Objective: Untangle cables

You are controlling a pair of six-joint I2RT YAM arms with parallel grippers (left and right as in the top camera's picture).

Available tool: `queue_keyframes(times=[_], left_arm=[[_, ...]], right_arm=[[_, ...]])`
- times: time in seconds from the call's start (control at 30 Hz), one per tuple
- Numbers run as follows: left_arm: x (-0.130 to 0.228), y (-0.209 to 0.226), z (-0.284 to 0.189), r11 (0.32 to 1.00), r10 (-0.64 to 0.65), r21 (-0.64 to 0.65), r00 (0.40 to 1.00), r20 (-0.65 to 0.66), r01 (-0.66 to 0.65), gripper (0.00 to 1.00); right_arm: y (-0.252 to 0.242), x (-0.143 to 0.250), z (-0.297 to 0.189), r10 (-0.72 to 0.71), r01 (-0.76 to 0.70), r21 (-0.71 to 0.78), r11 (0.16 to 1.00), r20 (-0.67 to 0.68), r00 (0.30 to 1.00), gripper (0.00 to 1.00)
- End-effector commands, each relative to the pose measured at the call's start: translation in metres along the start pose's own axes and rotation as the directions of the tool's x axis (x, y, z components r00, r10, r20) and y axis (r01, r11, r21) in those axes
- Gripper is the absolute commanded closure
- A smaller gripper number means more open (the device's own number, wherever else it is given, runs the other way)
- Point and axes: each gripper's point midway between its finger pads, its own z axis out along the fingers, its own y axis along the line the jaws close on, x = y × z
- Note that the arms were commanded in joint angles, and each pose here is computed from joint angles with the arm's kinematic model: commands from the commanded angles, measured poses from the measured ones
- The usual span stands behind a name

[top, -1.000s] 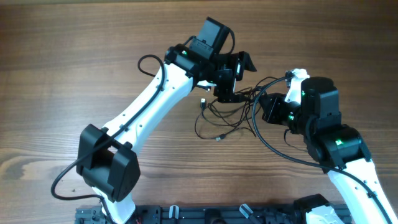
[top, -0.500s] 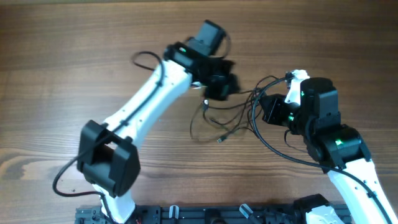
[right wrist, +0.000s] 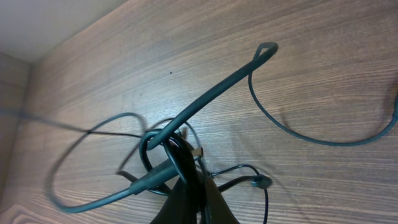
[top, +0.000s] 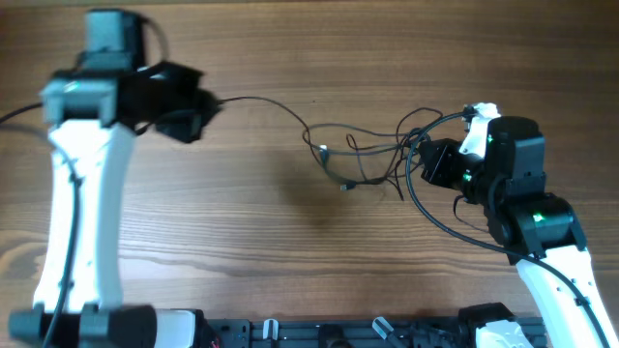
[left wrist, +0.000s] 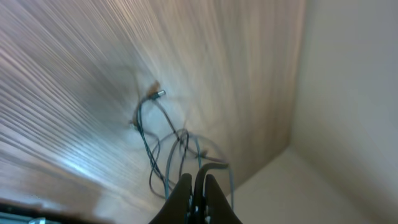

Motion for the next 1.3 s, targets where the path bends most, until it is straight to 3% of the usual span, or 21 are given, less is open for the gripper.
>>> queue_keyframes(times=[0.0,0.03,0.07,0.1,0.17,0.43,0.57,0.77,0.83,1.03,1.1,1.17,1.2,1.27], left_arm=[[0.041,-0.005,0.042,0.997,0.056,-0.049,0.986,-0.155,-0.064,0.96],[0.050,-0.006,0.049,0.995,0.078,-0.055,0.982,-0.170,-0.088,0.80],[0.056,-0.007,0.053,0.992,0.100,-0.056,0.978,-0.181,-0.112,0.57],[0.062,-0.009,0.057,0.987,0.145,-0.044,0.971,-0.190,-0.156,0.03],[0.069,-0.011,0.059,0.979,0.193,-0.032,0.961,-0.200,-0.203,0.00],[0.122,0.020,0.071,0.899,0.380,-0.114,0.882,-0.278,-0.423,0.00],[0.149,0.019,0.093,0.904,0.376,-0.109,0.889,-0.262,-0.414,0.01],[0.164,0.015,0.130,0.950,0.240,-0.133,0.935,-0.262,-0.282,0.00],[0.163,0.017,0.140,0.958,0.195,-0.159,0.946,-0.257,-0.240,0.08],[0.175,0.025,0.171,0.965,-0.060,-0.260,0.971,-0.233,-0.003,0.16],[0.186,0.019,0.176,0.968,-0.098,-0.249,0.960,-0.262,0.031,0.25],[0.199,0.015,0.180,0.972,-0.101,-0.233,0.951,-0.292,0.032,0.27],[0.201,0.016,0.180,0.971,-0.099,-0.236,0.952,-0.289,0.029,0.37],[0.203,0.019,0.182,0.971,-0.086,-0.240,0.957,-0.276,0.018,0.96]], right_arm=[[0.002,0.000,-0.001,-0.010,0.010,-0.011,1.000,-0.010,1.000,0.96],[0.002,0.001,-0.001,-0.010,0.010,-0.011,1.000,-0.013,1.000,0.95],[0.002,0.002,-0.001,-0.010,0.010,-0.011,1.000,-0.015,1.000,0.96],[0.002,0.002,-0.001,-0.010,0.009,-0.010,1.000,-0.017,1.000,0.96],[0.001,0.003,-0.001,-0.008,0.008,-0.008,1.000,-0.021,1.000,0.96],[0.001,0.003,-0.001,-0.007,0.007,-0.007,1.000,-0.023,1.000,0.96],[0.001,0.003,-0.001,-0.004,0.004,-0.007,1.000,-0.023,1.000,0.96],[0.000,0.006,-0.001,0.011,-0.011,-0.001,1.000,-0.033,0.999,0.96],[-0.001,0.006,-0.001,0.011,-0.011,-0.001,1.000,-0.032,0.999,0.95],[-0.001,0.006,-0.001,0.012,-0.012,-0.001,1.000,-0.034,0.999,0.96],[-0.001,0.006,-0.001,0.012,-0.012,0.000,1.000,-0.035,0.999,0.96],[-0.001,0.006,-0.001,0.013,-0.013,0.004,1.000,-0.033,0.999,0.96],[-0.001,0.006,-0.001,0.013,-0.013,0.004,1.000,-0.033,0.999,0.95],[-0.001,0.006,-0.001,0.013,-0.013,0.004,1.000,-0.034,0.999,0.96]])
